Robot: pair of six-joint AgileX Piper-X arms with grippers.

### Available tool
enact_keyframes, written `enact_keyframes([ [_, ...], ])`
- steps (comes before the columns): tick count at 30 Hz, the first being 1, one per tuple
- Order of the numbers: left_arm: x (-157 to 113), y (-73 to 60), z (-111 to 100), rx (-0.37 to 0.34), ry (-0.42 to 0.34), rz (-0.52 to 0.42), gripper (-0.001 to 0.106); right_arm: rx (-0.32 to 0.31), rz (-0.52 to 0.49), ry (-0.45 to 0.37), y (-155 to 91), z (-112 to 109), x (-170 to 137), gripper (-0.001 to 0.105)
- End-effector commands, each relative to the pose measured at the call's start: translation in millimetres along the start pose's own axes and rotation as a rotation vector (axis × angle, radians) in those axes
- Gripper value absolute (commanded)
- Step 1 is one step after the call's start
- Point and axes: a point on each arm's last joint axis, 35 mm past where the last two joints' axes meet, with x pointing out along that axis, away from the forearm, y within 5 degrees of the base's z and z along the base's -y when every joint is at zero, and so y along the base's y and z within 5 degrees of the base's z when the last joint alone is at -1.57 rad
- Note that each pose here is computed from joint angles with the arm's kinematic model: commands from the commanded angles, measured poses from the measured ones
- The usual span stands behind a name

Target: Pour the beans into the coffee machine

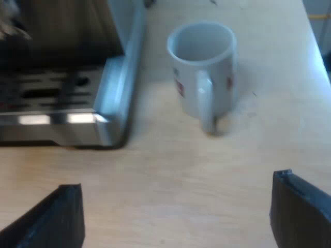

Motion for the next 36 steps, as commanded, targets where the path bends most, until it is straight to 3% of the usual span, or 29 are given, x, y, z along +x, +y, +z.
enact_keyframes([
  [1, -0.1, -0.2, 4.1, -0.006, -0.007, 0.011, 0.085, -0.014, 0.052, -0.033, 0.0, 12.0, -7.8, 0.079],
  [14, -0.1, 0.6, 3.7, -0.007, -0.006, 0.032, 0.085, -0.236, 0.410, -0.170, 4.4, 67.2, -9.9, 0.079],
  [24, -0.1, 0.7, 3.7, -0.007, -0.007, 0.034, 0.085, -0.295, 0.651, -0.208, 20.9, 89.5, 19.1, 0.079],
  [36, 1.1, 2.2, 2.6, -0.004, -0.006, 0.064, 0.085, -0.358, 0.793, -0.220, 47.1, 105.3, 47.4, 0.079],
])
